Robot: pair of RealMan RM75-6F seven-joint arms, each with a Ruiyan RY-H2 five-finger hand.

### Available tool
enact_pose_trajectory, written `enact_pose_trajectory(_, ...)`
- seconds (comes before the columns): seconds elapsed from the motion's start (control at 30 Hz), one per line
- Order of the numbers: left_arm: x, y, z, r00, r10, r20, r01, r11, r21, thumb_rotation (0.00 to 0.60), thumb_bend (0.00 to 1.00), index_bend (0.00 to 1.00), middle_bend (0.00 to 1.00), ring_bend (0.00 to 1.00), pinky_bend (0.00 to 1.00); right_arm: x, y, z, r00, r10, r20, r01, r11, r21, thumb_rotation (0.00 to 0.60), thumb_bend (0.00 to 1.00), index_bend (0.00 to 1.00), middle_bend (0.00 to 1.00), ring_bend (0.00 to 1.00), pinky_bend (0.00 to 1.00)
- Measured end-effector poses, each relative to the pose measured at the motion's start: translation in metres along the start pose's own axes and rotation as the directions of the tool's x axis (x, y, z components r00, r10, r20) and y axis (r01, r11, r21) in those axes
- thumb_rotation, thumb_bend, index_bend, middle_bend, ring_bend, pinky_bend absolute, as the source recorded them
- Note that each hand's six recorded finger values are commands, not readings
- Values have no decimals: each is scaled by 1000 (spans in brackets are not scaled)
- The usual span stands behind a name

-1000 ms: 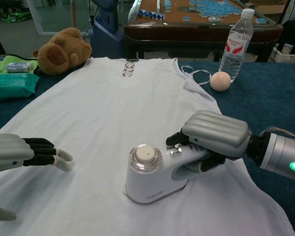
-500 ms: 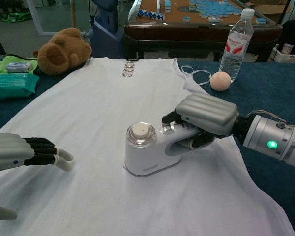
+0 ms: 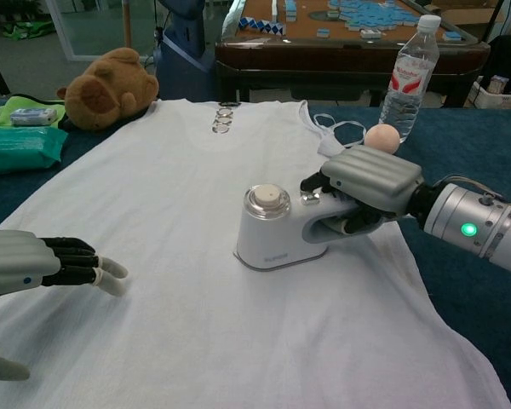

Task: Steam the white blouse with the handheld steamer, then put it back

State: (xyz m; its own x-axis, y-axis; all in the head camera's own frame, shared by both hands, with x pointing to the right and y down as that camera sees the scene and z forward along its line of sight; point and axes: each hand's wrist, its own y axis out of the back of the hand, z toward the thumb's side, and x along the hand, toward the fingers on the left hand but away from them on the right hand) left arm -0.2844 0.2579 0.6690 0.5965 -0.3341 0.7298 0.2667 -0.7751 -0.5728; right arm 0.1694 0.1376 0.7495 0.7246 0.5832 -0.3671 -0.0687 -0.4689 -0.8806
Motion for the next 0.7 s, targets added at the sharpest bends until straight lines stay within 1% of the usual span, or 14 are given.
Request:
enact_pose_trajectory(0.17,0,0,1,1000,1,1,-1,1000,1,508,136,124,48,79,0,1,-2,17,999,1,-53,-2,1000,-22,600,494,932,857,769,693)
enact_pose_trajectory(0.43,-1,1,2,1000,3,3,-3,1000,5,508,136,125,48,79,0,11,-6,47,990,8,-141,-17,998,-64,600,494,932,857,769,693)
enact_pose_trajectory(0.57,-2,1,3,1000,4,6,-4,1000,6,506,136,125,48,79,0,23,-9,57,984,22,-174,-37,996,-81,600,494,932,857,769,693)
enact_pose_trajectory(0.7,-3,1,3,1000,5,4,-5,1000,7,505,136,124,48,79,0,44,-13,58,979,55,-199,-70,995,-73,600,494,932,857,769,693)
